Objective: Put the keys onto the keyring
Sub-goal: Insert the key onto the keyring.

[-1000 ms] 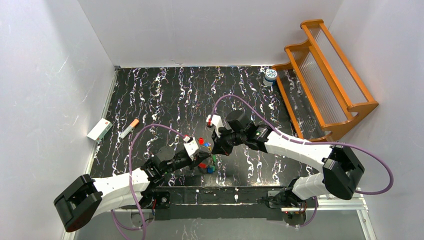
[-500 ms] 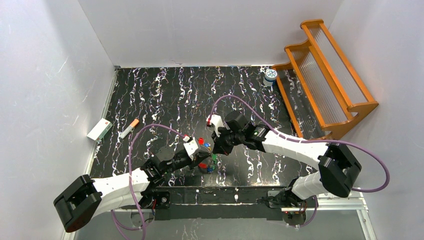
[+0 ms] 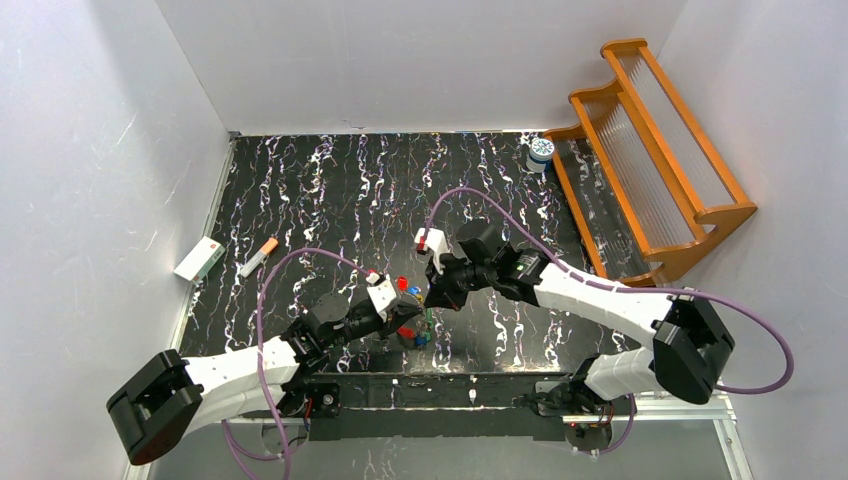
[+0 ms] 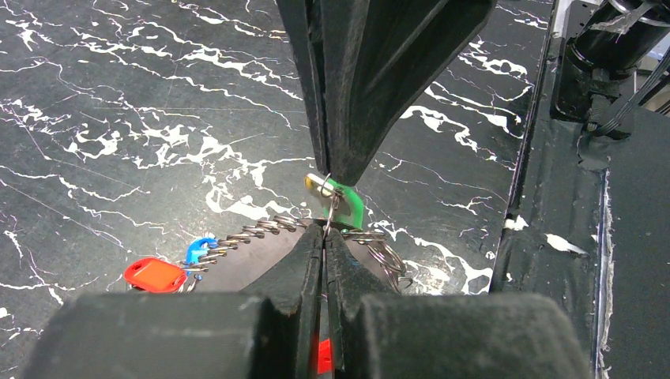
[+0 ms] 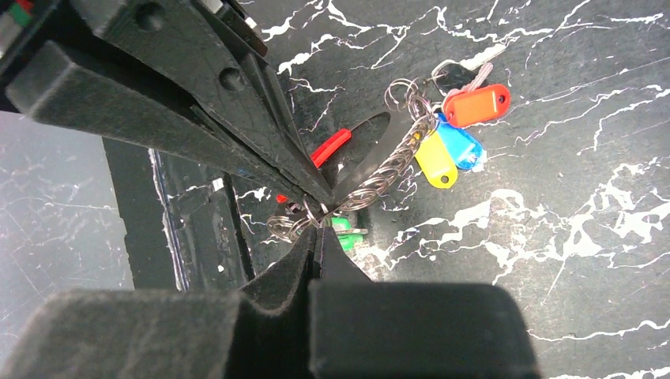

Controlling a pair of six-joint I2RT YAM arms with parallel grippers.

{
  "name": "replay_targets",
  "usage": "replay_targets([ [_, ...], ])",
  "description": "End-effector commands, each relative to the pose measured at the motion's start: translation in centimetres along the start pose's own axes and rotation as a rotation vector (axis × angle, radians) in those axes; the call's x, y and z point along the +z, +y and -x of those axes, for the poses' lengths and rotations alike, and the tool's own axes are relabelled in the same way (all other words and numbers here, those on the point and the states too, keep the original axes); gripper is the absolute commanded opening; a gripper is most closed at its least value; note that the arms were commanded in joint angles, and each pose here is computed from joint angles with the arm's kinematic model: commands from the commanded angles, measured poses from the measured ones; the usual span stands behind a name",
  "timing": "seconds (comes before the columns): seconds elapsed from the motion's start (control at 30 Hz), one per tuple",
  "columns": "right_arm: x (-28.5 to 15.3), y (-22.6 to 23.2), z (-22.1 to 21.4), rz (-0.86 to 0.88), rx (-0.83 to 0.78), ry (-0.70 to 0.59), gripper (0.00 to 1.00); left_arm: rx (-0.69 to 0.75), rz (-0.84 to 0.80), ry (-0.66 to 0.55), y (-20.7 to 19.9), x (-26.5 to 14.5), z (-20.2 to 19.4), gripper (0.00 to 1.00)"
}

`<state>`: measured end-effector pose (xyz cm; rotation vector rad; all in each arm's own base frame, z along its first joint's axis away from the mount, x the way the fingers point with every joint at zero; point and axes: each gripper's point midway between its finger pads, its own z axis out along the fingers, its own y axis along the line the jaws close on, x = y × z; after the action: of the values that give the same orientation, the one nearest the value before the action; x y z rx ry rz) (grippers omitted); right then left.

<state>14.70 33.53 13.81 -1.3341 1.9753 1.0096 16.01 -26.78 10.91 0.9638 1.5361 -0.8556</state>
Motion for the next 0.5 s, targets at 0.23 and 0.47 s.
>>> replay_targets([
  [0.23, -1.67, 1.41, 1.34, 0.033, -0.042, -0.025, 0.01, 0.010, 0.008, -0.064, 0.16, 0.28, 2.05, 0.00],
  [0.47, -1.35, 1.58, 1.83, 0.049, -0.046, -0.039, 0.01, 0.010, 0.007, -0.067, 0.13, 0.27, 2.12, 0.00],
])
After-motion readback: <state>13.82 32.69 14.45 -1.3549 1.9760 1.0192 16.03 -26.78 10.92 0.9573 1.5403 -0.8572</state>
